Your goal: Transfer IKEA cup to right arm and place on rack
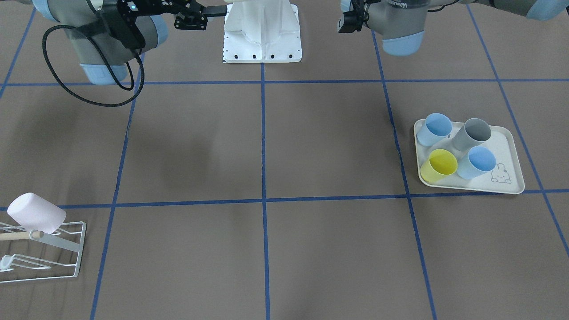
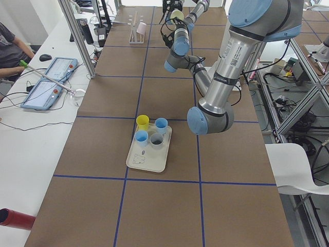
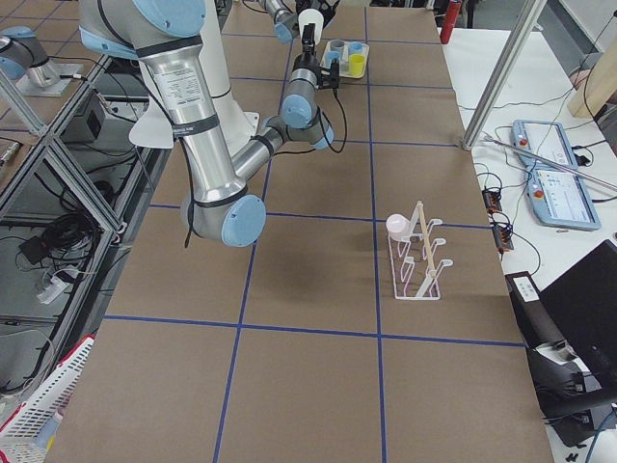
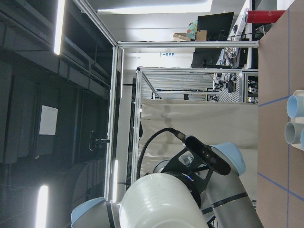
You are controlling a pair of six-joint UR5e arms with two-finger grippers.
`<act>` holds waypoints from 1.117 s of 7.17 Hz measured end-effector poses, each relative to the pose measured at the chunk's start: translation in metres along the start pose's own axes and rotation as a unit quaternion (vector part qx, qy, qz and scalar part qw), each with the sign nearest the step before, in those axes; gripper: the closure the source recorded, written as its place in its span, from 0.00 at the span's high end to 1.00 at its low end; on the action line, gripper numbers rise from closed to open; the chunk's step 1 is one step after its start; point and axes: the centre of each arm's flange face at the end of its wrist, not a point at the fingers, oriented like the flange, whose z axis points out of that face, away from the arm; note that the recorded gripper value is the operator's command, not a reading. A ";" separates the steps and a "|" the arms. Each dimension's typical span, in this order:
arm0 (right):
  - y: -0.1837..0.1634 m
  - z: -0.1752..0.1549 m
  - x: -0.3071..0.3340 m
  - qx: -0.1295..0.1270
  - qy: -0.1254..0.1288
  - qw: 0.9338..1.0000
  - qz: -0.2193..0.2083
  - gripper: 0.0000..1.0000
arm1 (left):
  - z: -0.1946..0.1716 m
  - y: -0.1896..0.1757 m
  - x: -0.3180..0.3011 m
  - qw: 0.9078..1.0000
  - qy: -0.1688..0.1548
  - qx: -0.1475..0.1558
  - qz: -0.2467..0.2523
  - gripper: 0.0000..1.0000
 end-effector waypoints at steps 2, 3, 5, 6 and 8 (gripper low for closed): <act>0.002 0.004 0.001 0.001 -0.005 1.000 0.003 0.99 | 0.005 -0.001 -0.001 1.000 -0.001 -0.001 -0.001 0.00; 0.003 0.005 0.002 0.002 -0.006 1.000 0.004 0.98 | 0.007 0.000 -0.001 1.000 -0.001 -0.003 -0.001 0.00; 0.004 0.006 0.003 0.002 -0.007 1.000 0.006 0.76 | 0.010 0.000 -0.001 1.000 -0.001 -0.004 -0.001 0.00; 0.005 0.006 0.003 0.001 -0.009 1.000 0.006 0.57 | 0.010 -0.001 -0.001 1.000 -0.001 -0.003 -0.001 0.00; 0.006 0.005 0.003 -0.001 -0.012 1.000 0.006 0.30 | 0.011 -0.001 -0.001 1.000 -0.001 -0.004 0.000 0.00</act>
